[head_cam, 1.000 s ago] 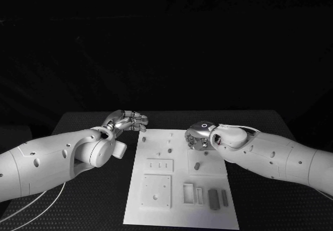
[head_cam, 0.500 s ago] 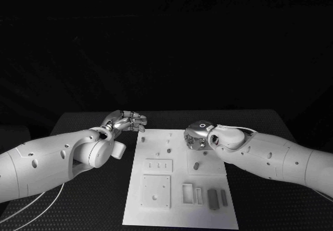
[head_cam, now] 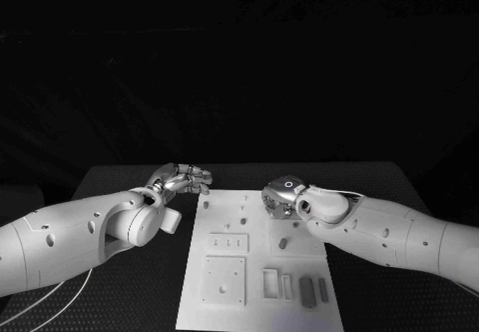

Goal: Assemble the parts on the task board

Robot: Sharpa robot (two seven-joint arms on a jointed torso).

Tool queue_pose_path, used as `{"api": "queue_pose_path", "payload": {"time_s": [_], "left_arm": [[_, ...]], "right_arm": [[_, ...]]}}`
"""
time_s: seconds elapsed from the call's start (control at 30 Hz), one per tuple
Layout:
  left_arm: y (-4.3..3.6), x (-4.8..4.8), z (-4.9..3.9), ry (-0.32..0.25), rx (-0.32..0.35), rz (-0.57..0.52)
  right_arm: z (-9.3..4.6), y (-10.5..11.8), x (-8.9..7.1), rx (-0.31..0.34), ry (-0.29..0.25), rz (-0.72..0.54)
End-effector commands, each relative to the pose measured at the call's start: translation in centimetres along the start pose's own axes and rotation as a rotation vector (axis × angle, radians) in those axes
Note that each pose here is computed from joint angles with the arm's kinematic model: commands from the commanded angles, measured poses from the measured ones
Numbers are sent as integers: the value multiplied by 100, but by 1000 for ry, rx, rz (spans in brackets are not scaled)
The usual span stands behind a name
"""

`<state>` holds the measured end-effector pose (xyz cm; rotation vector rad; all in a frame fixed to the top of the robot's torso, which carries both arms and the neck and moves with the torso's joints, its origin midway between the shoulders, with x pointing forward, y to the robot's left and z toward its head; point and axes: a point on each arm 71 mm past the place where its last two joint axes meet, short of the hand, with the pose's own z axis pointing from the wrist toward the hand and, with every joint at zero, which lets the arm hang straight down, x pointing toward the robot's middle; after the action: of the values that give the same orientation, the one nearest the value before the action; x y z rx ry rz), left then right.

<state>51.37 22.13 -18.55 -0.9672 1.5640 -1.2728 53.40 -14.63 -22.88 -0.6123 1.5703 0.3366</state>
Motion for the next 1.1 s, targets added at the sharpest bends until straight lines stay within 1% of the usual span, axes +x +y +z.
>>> {"api": "queue_pose_path", "payload": {"time_s": [0.03, 0.3, 0.53, 0.67, 0.83, 1.1], "left_arm": [[-21, 22, 4, 10, 10, -7], [-23, 26, 9, 10, 12, -7], [-29, 38, 18, 12, 15, -7], [-33, 47, 26, 13, 16, -6], [-47, 33, 34, 10, 19, -3], [-112, 49, 50, 18, 31, -3]], "right_arm": [[29, 12, -102, 40, -65, -55], [128, 163, -229, 38, -122, -92], [222, 294, -280, 29, -142, -97], [249, 313, -291, 42, -147, -97], [290, 337, -307, 49, -160, -105], [361, 390, -318, 46, -166, -107]]}}
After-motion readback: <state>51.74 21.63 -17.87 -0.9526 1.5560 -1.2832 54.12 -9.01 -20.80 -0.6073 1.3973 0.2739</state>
